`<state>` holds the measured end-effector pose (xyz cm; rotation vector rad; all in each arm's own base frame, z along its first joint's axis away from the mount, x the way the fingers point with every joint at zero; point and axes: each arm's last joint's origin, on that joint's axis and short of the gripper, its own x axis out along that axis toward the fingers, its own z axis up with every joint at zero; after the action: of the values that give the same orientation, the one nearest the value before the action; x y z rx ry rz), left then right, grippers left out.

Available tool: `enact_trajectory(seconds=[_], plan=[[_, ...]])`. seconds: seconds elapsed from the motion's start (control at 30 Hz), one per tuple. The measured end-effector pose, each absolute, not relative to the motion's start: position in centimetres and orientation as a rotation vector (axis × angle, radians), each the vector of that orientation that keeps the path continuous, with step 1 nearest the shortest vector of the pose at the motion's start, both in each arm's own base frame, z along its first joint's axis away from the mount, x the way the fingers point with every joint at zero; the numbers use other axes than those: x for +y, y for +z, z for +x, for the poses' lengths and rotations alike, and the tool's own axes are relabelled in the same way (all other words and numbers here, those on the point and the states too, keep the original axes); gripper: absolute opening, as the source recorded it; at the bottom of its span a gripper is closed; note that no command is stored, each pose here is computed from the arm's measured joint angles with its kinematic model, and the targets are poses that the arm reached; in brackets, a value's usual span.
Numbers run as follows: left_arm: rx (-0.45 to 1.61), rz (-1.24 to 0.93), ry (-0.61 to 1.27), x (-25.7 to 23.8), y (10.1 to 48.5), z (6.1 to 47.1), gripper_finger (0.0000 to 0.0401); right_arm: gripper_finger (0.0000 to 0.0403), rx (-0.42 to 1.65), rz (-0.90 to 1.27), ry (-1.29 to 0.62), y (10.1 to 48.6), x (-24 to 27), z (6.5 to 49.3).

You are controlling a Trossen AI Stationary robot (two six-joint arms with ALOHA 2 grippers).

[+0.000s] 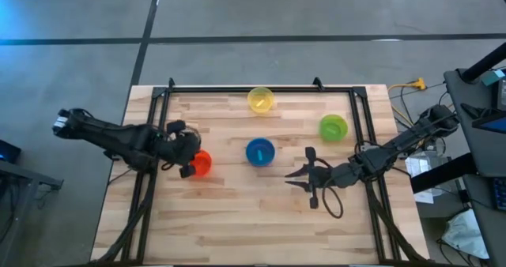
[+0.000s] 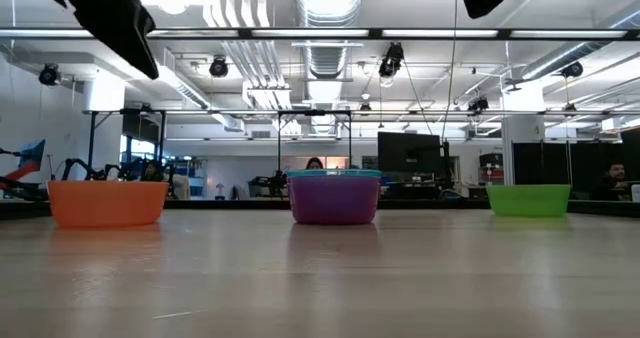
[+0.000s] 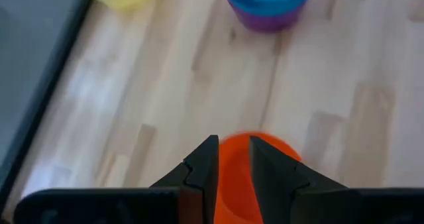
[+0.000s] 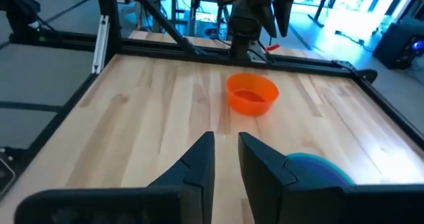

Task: Nest bowls inside each other
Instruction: Stack the orange bowl on top of the blue bowl

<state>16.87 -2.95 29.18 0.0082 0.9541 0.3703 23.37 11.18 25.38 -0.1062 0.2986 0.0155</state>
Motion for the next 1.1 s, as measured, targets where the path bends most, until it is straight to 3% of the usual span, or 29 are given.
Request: enact_trajectory(seconds=[0.17, 0.4, 0.63, 1.1], plan=[[1.128, 0.059, 0.293, -1.2, 29.6, 17.9, 0.0067, 0.0061, 0.298, -0.13, 0.008, 25.4, 10.9, 23.5], [1.356, 0.278, 0.152, 0.7, 26.8, 20.3, 0.0067, 0.0063, 0.301, -0.106, -0.019, 25.4, 10.4, 23.7], [1.513, 0.167, 0.06, 2.8, 23.8, 22.4, 0.0067, 0.0061, 0.327, -0.091, -0.023, 24.5, 10.3, 23.5], [1.461, 0.105, 0.053, 4.9, 22.5, 22.4, 0.0067, 0.0059, 0.355, -0.058, -0.032, 23.5, 10.1, 23.2]])
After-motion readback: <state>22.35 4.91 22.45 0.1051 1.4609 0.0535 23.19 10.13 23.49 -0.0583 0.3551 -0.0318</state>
